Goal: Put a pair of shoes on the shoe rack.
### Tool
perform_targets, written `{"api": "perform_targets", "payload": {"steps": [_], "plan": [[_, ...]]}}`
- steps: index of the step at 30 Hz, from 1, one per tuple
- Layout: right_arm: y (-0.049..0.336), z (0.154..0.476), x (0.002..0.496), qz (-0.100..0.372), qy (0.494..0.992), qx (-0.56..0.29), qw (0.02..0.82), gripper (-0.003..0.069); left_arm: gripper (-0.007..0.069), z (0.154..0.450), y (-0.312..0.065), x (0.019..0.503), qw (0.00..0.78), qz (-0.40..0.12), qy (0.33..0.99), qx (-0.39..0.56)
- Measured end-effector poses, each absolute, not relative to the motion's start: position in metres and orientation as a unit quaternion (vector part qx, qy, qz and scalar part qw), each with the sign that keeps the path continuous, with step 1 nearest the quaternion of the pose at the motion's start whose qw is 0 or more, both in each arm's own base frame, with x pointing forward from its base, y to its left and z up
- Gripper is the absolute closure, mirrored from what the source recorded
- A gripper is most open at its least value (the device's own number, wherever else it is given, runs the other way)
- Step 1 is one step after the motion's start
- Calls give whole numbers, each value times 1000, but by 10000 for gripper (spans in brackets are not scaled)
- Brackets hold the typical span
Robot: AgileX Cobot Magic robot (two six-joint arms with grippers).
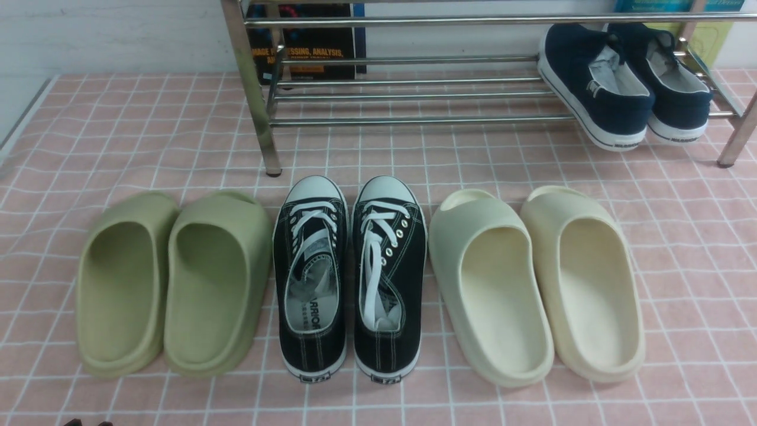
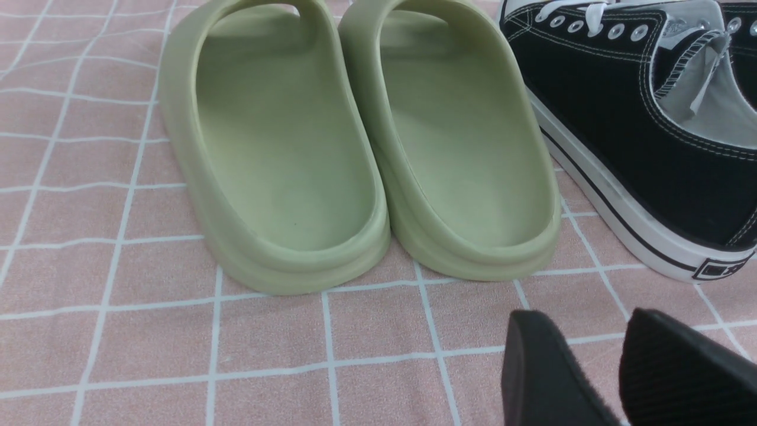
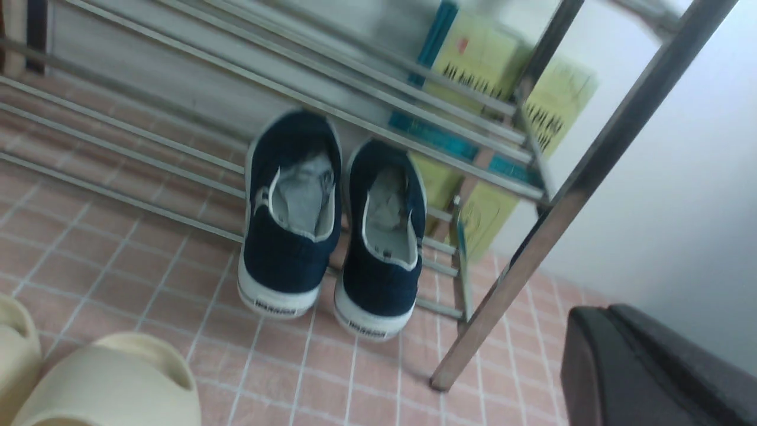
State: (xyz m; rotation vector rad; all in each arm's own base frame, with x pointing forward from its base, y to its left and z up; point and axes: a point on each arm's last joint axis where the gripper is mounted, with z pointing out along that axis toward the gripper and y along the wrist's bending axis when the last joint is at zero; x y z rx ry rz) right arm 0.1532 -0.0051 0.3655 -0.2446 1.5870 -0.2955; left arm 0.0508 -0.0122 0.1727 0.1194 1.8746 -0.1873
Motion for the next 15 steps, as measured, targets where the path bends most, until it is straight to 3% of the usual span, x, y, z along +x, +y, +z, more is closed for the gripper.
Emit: {"api": "perform_targets", "payload": {"steps": [4,6,11,15], "plan": [[-3,344,105,-132,657,-102,736,661,386,173,-12,51,587,-80,804,51],[-2,332,97,-120,656,-91,739,660,386,173,-12,51,587,-80,804,51],[-2,280,73,-27,669,-6,743,658,386,173,-12,51,587,-80,804,51],[-2,257,70,-8,679,11,734,655,386,173,-12,51,587,-80,804,51]]}}
